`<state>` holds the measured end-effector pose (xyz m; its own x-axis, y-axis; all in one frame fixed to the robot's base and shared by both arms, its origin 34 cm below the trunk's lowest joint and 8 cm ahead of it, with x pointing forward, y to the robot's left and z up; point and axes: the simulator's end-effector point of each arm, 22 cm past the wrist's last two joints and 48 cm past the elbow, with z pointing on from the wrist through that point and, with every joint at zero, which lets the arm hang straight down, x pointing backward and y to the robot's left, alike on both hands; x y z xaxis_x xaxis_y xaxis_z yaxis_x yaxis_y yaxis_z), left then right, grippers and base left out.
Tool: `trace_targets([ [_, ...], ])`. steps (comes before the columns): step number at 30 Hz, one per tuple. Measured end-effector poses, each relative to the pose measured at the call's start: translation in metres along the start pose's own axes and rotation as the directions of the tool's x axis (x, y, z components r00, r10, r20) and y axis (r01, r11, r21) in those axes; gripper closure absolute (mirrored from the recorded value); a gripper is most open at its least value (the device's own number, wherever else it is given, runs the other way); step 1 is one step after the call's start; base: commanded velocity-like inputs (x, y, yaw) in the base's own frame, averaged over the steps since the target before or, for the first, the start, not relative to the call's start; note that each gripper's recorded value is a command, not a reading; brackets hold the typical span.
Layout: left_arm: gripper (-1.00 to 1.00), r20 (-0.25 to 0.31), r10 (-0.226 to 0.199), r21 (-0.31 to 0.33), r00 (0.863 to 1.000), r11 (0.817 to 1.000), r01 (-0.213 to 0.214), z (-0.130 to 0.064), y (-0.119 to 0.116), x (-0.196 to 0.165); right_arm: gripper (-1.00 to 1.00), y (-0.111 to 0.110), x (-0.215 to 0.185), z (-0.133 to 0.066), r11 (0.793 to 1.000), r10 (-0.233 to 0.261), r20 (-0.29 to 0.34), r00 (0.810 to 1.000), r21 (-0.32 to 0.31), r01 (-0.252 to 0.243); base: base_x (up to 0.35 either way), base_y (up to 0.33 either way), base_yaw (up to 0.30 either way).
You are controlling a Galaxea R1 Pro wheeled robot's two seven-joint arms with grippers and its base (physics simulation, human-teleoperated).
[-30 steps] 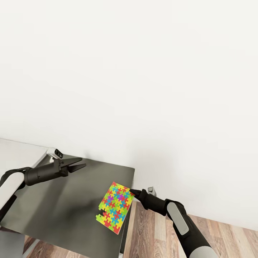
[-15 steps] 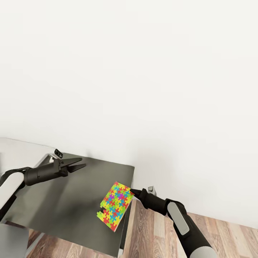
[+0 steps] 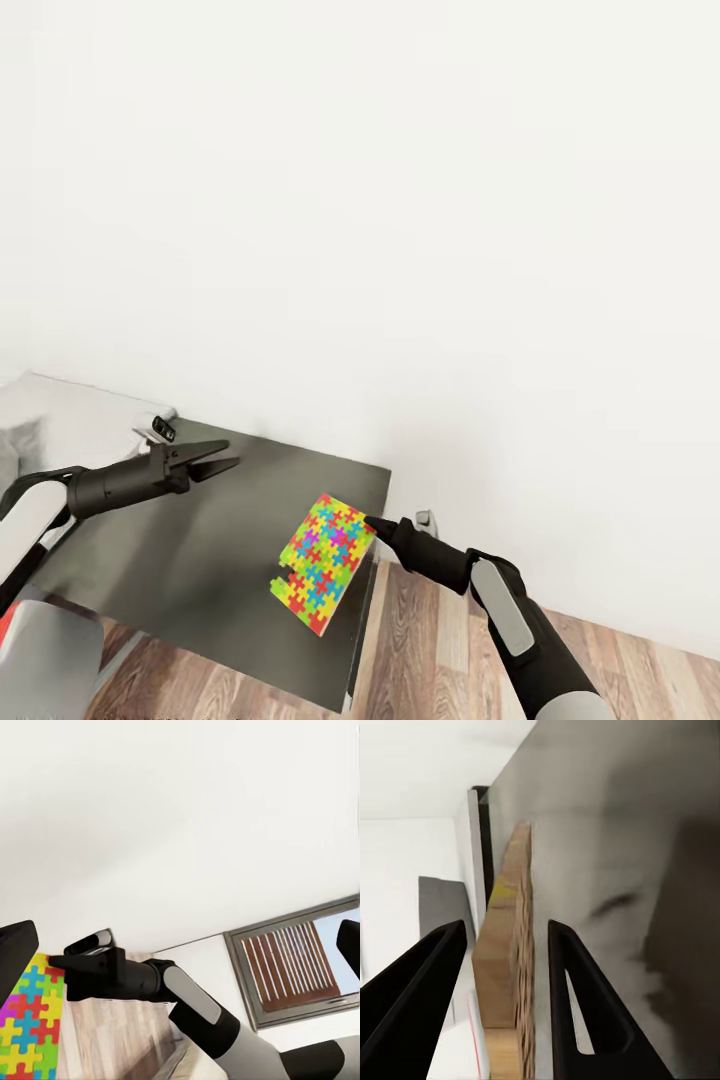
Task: Put all the toys in the child's room - the three board games (two on the bed and one on the table), the two jigsaw puzzles on the table, and the tennis ball on the table - inside the toy box on the table in the child's room.
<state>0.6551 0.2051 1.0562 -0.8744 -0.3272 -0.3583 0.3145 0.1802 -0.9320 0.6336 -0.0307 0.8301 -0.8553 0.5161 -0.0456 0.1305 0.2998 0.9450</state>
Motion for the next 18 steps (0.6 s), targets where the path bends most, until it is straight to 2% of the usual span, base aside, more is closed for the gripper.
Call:
trace_targets([
  [14, -1.0, 0.002, 0.014, 0.003, 1.0, 1.0, -0.014, -0.004, -0.022, -0.003, 1.0, 0.02, 0.003, -0.007, 1.0, -0.011, 0.004, 1.0, -0.008, 0.011, 0.0, 0.0, 0.209],
  [18, -1.0, 0.002, 0.018, 0.004, 1.0, 1.0, -0.018, -0.004, -0.028, -0.003, 1.0, 0.025, -0.002, -0.011, 1.0, -0.022, 0.022, 1.0, -0.01, 0.023, 0.0, 0.0, 0.209],
])
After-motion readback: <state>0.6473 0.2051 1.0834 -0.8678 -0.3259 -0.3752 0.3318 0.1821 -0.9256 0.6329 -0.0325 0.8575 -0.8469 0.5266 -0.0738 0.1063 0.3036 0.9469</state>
